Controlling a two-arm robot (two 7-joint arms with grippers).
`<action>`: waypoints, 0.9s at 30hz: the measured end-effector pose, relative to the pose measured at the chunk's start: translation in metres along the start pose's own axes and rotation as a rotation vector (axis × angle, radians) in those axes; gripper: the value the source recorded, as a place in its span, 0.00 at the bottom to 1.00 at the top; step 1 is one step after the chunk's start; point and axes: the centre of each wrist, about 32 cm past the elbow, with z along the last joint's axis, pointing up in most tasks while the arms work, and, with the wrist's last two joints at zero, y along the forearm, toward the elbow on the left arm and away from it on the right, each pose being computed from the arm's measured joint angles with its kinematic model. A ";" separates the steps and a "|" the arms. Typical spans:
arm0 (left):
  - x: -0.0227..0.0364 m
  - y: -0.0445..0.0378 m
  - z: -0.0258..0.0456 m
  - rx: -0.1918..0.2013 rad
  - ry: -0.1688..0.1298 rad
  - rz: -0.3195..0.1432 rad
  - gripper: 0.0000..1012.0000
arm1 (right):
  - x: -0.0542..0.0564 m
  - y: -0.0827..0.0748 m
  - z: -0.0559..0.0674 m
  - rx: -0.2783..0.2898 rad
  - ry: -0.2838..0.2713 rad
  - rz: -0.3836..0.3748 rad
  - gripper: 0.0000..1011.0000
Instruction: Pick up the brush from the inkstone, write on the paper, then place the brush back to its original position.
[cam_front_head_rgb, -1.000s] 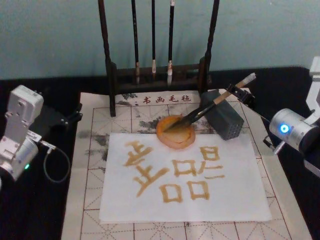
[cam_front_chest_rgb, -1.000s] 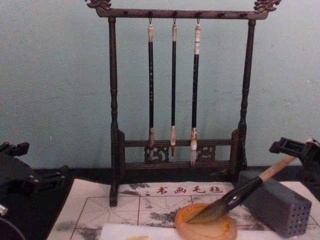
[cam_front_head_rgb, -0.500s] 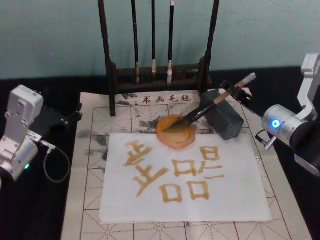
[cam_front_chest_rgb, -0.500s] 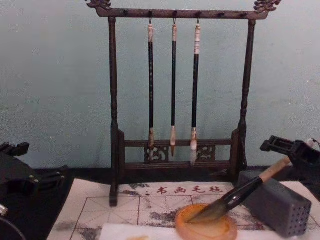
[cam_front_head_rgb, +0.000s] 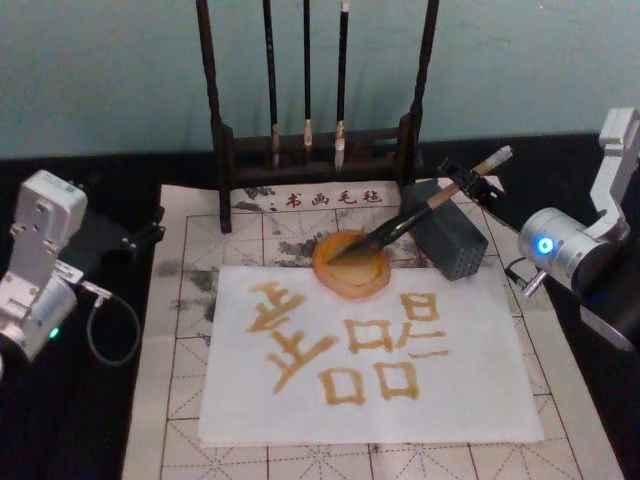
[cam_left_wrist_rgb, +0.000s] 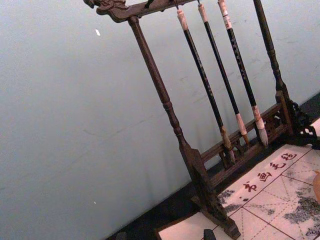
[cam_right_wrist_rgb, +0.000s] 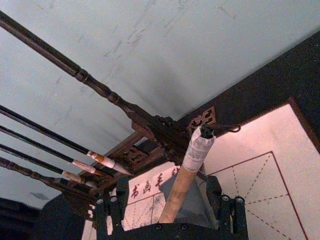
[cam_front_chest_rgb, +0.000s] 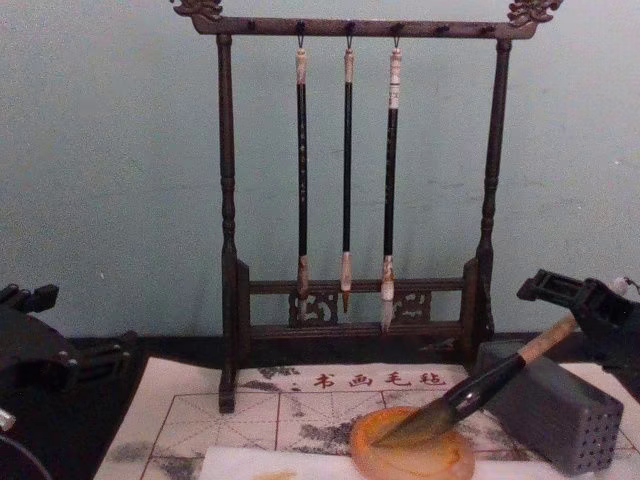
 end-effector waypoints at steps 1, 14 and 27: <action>0.0000 0.0000 0.0000 0.000 0.000 0.000 0.99 | 0.000 0.000 0.000 0.000 0.000 -0.001 0.99; 0.0000 0.0000 0.0000 0.000 0.000 0.000 0.99 | -0.001 0.001 0.000 0.006 -0.002 -0.006 0.99; 0.0000 0.0000 0.0000 0.000 0.000 0.000 0.99 | 0.000 0.000 0.000 0.005 -0.002 -0.004 0.81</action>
